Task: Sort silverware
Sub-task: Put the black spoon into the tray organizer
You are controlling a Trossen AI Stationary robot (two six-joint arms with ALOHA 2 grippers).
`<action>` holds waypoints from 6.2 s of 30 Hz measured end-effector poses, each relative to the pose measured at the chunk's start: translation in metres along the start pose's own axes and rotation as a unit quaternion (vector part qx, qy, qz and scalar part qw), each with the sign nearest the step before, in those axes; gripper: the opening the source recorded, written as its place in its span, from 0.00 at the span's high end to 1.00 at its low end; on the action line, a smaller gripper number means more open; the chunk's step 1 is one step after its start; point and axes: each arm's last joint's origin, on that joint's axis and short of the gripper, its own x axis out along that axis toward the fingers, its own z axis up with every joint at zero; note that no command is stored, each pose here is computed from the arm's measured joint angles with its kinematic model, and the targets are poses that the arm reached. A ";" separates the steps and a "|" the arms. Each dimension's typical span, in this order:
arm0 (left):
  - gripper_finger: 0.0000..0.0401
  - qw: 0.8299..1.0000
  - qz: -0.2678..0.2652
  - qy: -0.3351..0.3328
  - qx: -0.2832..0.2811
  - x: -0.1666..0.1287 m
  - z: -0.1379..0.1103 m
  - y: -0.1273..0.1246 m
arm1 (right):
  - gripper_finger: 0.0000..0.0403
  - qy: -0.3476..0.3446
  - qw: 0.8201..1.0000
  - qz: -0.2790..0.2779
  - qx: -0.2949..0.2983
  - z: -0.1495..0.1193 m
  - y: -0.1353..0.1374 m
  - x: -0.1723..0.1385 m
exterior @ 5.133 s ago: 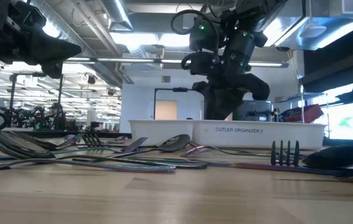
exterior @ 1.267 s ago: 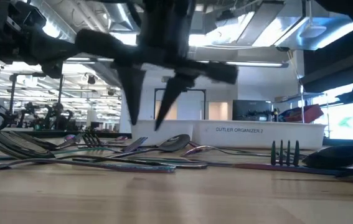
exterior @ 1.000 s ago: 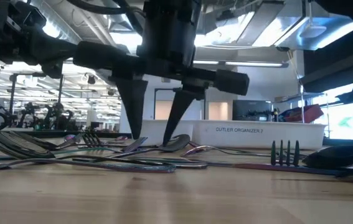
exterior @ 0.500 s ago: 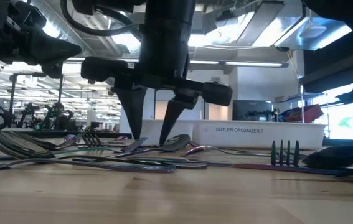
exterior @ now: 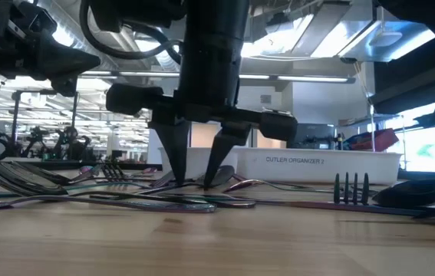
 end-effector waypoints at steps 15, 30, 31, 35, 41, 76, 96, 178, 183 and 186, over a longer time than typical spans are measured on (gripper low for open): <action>1.00 1.000 0.000 0.000 0.000 0.000 0.000 0.000 | 0.96 0.004 1.000 -0.007 -0.006 0.000 -0.001 0.000; 1.00 1.000 0.000 0.000 0.000 0.000 0.000 0.000 | 1.00 0.025 0.997 -0.001 -0.072 0.004 0.004 -0.018; 1.00 1.000 0.000 0.000 0.000 0.000 0.000 0.000 | 1.00 0.026 0.997 0.003 -0.077 0.005 0.006 -0.021; 1.00 1.000 0.000 0.000 0.000 0.000 0.000 0.000 | 1.00 0.024 0.995 0.000 -0.095 0.009 0.007 -0.033; 1.00 1.000 0.000 0.000 0.000 0.000 0.000 0.000 | 1.00 0.015 0.992 -0.019 -0.123 0.020 0.003 -0.049; 1.00 1.000 0.000 0.000 0.000 0.000 0.000 0.000 | 1.00 0.093 0.594 0.107 -0.792 0.193 -0.002 -0.143; 1.00 1.000 0.000 0.000 0.000 0.000 0.000 0.000 | 1.00 0.061 0.607 0.236 -0.756 0.228 -0.141 -0.050; 1.00 1.000 0.000 0.000 0.000 0.000 0.000 0.000 | 0.84 -0.100 0.691 0.340 -0.630 -0.059 -0.049 0.019; 1.00 1.000 0.000 0.000 0.000 0.000 0.000 0.000 | 0.96 -0.097 0.692 0.332 -0.633 -0.058 -0.052 0.024; 1.00 1.000 0.000 0.000 0.000 0.000 0.000 0.000 | 0.98 -0.101 0.694 0.330 -0.632 -0.057 -0.051 0.023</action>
